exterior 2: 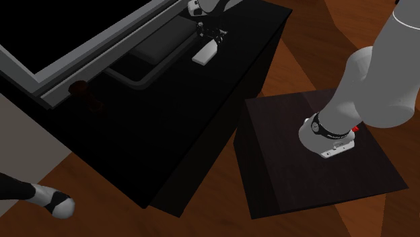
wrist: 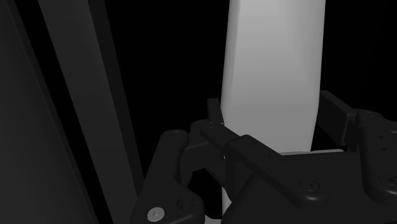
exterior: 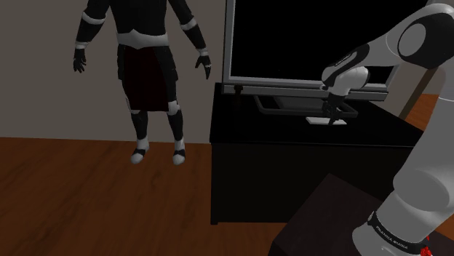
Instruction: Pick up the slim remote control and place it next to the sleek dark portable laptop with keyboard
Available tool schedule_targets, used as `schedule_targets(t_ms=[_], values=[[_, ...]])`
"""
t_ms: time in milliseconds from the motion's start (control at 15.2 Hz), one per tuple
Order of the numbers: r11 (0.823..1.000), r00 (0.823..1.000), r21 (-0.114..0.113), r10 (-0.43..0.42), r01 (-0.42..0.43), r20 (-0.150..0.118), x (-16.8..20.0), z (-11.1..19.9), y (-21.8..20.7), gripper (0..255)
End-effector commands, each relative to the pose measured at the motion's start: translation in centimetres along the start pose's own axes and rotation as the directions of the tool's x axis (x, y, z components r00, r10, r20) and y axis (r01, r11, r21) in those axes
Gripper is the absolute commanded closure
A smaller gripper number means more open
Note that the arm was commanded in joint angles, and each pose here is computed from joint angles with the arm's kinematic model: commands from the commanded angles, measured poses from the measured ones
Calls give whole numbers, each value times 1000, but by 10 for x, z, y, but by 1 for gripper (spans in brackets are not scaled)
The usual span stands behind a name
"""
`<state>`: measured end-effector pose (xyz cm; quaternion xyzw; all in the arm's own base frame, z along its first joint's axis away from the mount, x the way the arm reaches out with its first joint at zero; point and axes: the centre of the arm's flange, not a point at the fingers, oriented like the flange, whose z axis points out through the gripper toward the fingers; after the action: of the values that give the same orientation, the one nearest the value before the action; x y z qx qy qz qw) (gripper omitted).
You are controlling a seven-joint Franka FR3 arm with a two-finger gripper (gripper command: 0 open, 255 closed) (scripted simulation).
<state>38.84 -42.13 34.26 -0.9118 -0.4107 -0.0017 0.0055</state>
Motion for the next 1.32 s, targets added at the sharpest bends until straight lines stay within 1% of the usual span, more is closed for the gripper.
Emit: schedule_targets(t_ms=[0, 396, 462, 792, 1056, 1254], values=[[1000, 1000, -1, 0, 0, 0, 0, 2, 0, 255], [1000, 1000, -1, 0, 0, 0, 0, 2, 0, 255], [1000, 1000, -1, 0, 0, 0, 0, 2, 0, 0], [1000, 1000, -1, 0, 0, 0, 0, 2, 0, 0], [1000, 1000, -1, 0, 0, 0, 0, -48, 0, 0], [1000, 1000, -1, 0, 0, 0, 0, -48, 0, 0]])
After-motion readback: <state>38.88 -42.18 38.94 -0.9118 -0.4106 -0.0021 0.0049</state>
